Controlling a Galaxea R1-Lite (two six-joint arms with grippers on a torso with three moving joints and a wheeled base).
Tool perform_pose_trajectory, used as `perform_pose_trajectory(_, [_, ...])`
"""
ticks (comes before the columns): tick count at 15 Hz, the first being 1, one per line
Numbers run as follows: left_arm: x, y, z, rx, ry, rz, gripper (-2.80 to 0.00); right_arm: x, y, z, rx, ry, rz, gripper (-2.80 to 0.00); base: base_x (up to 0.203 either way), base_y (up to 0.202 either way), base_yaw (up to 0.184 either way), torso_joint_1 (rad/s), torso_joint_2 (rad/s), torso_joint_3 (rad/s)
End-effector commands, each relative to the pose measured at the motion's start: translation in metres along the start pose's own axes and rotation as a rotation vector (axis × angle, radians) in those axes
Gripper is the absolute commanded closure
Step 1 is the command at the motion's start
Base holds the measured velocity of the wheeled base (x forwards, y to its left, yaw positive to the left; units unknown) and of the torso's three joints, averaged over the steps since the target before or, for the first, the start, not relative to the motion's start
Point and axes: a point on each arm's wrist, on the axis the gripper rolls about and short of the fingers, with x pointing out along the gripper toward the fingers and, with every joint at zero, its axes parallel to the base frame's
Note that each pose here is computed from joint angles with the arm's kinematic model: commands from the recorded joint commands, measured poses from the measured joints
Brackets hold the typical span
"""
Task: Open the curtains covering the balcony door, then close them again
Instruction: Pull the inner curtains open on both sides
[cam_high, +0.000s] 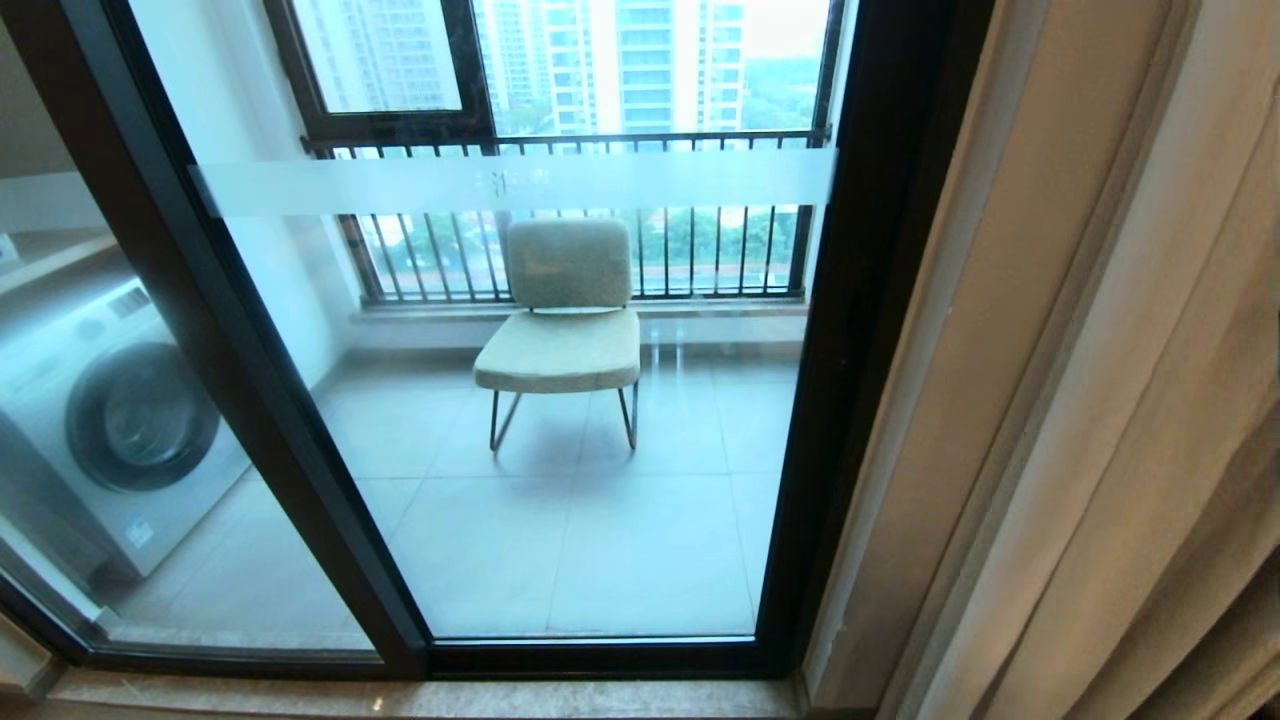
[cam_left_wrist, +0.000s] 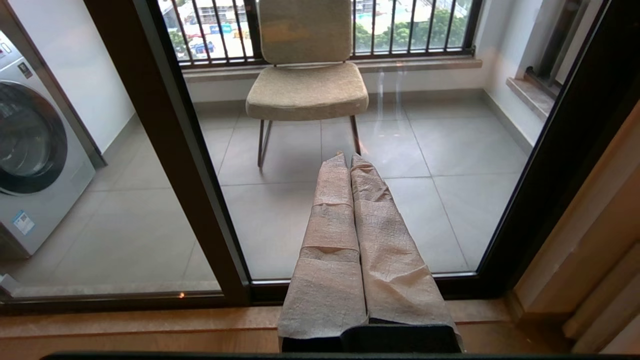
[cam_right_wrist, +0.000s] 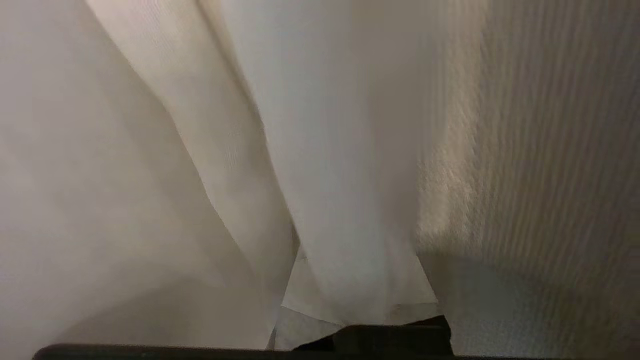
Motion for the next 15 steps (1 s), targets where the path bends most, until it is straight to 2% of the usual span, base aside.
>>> perform_pose_trajectory(1, [0.0, 0.0, 0.0, 0.0, -0.001, -0.001, 0.0, -0.029, 0.033, 0.019, 0.035, -0.032, 0.114, 0.0, 0.0, 0.0, 0.0, 0.0, 0.0, 0.0])
perform_pose_trajectory(4, [0.0, 0.0, 0.0, 0.0, -0.001, 0.0, 0.0, -0.046, 0.061, 0.023, 0.051, -0.029, 0.209, 0.0, 0.0, 0.0, 0.0, 0.0, 0.0, 0.0])
perform_pose_trajectory(11, [0.0, 0.0, 0.0, 0.0, -0.001, 0.001, 0.0, -0.051, 0.064, 0.026, 0.06, -0.034, 0.226, 0.0, 0.0, 0.0, 0.0, 0.0, 0.0, 0.0])
perform_pose_trajectory(12, [0.0, 0.0, 0.0, 0.0, -0.001, -0.001, 0.0, -0.053, 0.065, 0.027, 0.061, -0.034, 0.231, -2.8, 0.0, 0.0, 0.0, 0.0, 0.0, 0.0])
perform_pose_trajectory(15, [0.0, 0.0, 0.0, 0.001, -0.001, 0.0, 0.0, -0.061, 0.064, 0.023, 0.052, -0.013, 0.239, -2.8, 0.0, 0.0, 0.0, 0.0, 0.0, 0.0])
